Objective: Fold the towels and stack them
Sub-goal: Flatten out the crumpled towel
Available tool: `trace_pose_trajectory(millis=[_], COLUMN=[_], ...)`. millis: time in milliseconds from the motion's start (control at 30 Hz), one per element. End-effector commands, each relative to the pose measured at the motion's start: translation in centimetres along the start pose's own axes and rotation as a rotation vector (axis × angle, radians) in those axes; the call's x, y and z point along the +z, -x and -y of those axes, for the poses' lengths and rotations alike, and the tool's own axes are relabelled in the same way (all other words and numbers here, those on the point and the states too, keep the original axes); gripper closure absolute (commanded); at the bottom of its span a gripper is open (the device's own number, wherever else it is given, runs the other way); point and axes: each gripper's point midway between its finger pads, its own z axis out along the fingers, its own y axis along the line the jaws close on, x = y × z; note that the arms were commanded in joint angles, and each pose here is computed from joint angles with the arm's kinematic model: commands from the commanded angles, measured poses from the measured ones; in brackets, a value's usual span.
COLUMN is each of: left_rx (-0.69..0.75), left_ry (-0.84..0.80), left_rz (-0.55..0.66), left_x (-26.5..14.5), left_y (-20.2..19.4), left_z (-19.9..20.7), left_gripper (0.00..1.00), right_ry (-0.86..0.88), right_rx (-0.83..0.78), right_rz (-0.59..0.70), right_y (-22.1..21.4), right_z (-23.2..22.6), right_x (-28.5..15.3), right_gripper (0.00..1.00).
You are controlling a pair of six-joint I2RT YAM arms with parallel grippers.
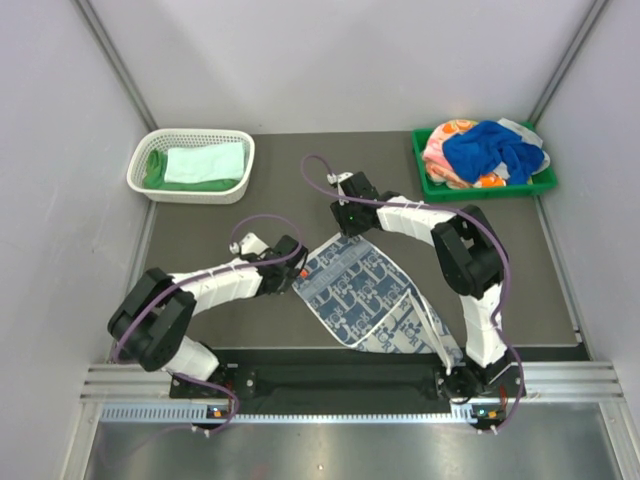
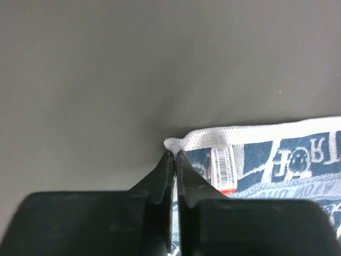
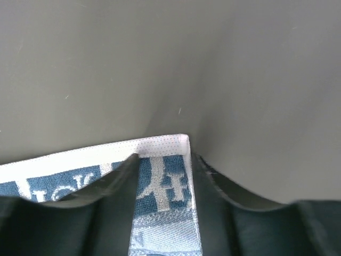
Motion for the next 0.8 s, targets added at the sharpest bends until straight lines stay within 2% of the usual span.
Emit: trace_pose_trajectory(millis=[0, 67, 100, 167, 200, 267, 400, 500, 767], left_rx=[0.095, 0.122, 0.131, 0.161, 0.167, 0.199, 0.265, 0.330, 0.478], left_ry=[0.132, 0.121, 0.104, 0.096, 0.077, 0.042, -0.057, -0.165, -0.483], left_rz=[-0.029, -0.028, -0.037, -0.041, -0.038, -0.026, 0.011, 0.052, 0.168], left_x=[1.1, 1.2, 1.2, 1.5, 1.4, 1.5, 0.6, -1.8, -13.0], left_y=[-1.0, -0.5, -0.4, 0.3, 0.8, 2.0, 4.3, 6.1, 11.1], left_z=[-3.8, -3.3, -2.7, -2.2, -1.3, 0.0, 3.2, 6.5, 13.4], left_gripper=[1.00, 1.00, 1.00, 1.00, 1.00, 1.00, 1.00, 1.00, 1.00], right_ry=[-0.009, -0.014, -0.022, -0.034, -0.039, -0.044, -0.070, -0.088, -0.065], right_rx=[-0.010, -0.004, -0.001, 0.007, 0.012, 0.030, 0.073, 0.107, 0.154], right_rz=[0.010, 0.011, 0.018, 0.018, 0.026, 0.034, 0.100, 0.167, 0.426], right_y=[0.3, 0.3, 0.5, 0.5, 0.9, 1.2, 3.2, 5.0, 10.8], right_z=[-0.4, -0.1, 0.0, 0.2, 0.4, 0.7, 1.5, 1.9, 1.8], right_x=[0.6, 0.4, 0.0, -0.3, -0.8, -1.3, -4.3, -7.5, -19.9], right_gripper=[0.59, 0.62, 0.69, 0.76, 0.84, 0.92, 0.97, 0.99, 1.00])
